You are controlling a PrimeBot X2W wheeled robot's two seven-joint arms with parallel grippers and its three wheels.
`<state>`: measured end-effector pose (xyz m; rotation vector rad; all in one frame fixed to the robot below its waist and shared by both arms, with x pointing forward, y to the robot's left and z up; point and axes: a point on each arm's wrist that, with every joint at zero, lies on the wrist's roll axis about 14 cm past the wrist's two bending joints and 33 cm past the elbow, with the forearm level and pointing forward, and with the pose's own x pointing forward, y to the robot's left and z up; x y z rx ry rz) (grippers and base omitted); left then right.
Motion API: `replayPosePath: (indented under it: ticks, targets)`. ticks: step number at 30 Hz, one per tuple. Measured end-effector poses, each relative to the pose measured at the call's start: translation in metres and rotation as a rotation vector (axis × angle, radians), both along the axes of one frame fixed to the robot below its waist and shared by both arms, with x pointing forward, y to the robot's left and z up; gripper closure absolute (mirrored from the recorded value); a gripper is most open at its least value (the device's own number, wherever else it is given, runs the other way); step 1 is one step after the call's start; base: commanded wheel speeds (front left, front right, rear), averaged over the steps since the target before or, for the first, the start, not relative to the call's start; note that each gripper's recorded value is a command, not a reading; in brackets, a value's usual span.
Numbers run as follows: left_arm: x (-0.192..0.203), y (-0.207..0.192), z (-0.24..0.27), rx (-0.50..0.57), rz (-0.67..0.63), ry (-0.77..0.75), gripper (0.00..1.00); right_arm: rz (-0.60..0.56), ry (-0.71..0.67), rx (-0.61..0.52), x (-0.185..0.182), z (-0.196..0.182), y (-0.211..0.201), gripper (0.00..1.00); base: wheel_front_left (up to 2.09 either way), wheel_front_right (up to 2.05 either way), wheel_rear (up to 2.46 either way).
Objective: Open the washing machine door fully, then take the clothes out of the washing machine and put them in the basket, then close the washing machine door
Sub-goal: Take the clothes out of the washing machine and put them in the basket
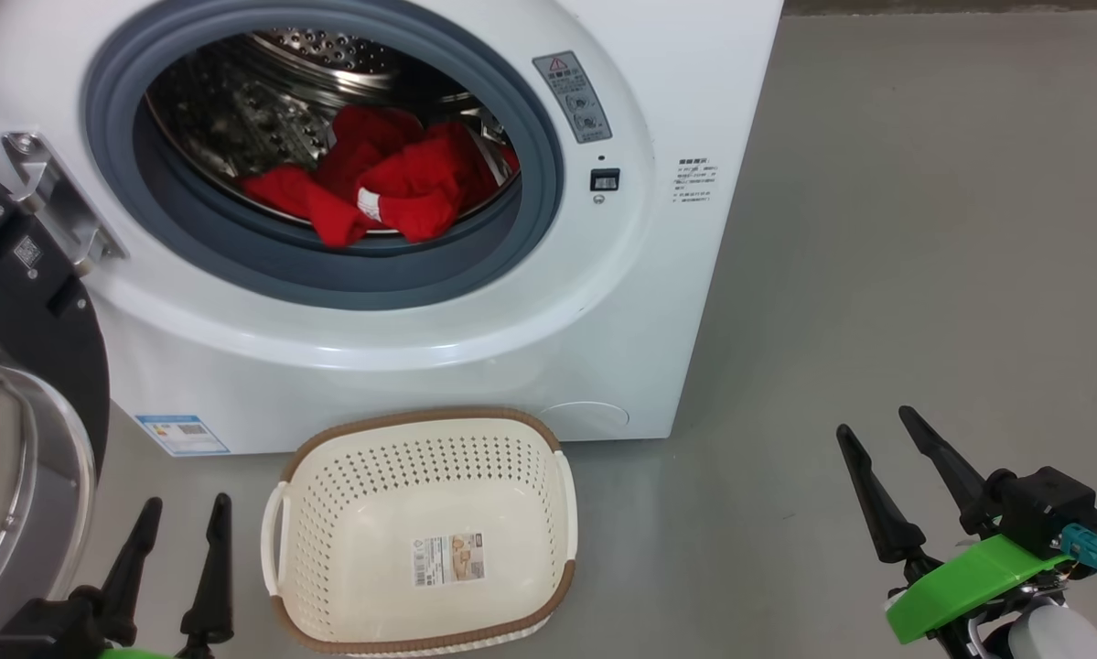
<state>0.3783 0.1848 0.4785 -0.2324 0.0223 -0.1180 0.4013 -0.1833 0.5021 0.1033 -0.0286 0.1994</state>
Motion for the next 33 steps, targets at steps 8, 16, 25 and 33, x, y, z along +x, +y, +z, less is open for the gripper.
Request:
replayPosePath:
  ticks: [8,16,25,33]
  targets:
    - [0.000,0.000,-0.005,0.000,0.001,0.015,0.00,0.002,0.005,0.002,0.001,-0.002,0.001,0.00,0.00,0.00,0.00]
    - [0.003,-0.004,-0.009,-0.006,-0.004,0.025,0.00,0.006,0.014,0.003,0.001,-0.005,0.003,0.00,0.00,0.00,0.00]
    - [0.031,-0.015,-0.014,-0.009,-0.030,0.040,0.00,0.006,0.029,0.007,0.007,-0.012,0.005,0.00,0.00,0.00,0.00]
    - [0.088,-0.032,-0.013,0.008,-0.078,0.045,0.00,-0.001,0.042,0.024,0.022,-0.020,0.008,0.00,0.00,0.00,0.00]
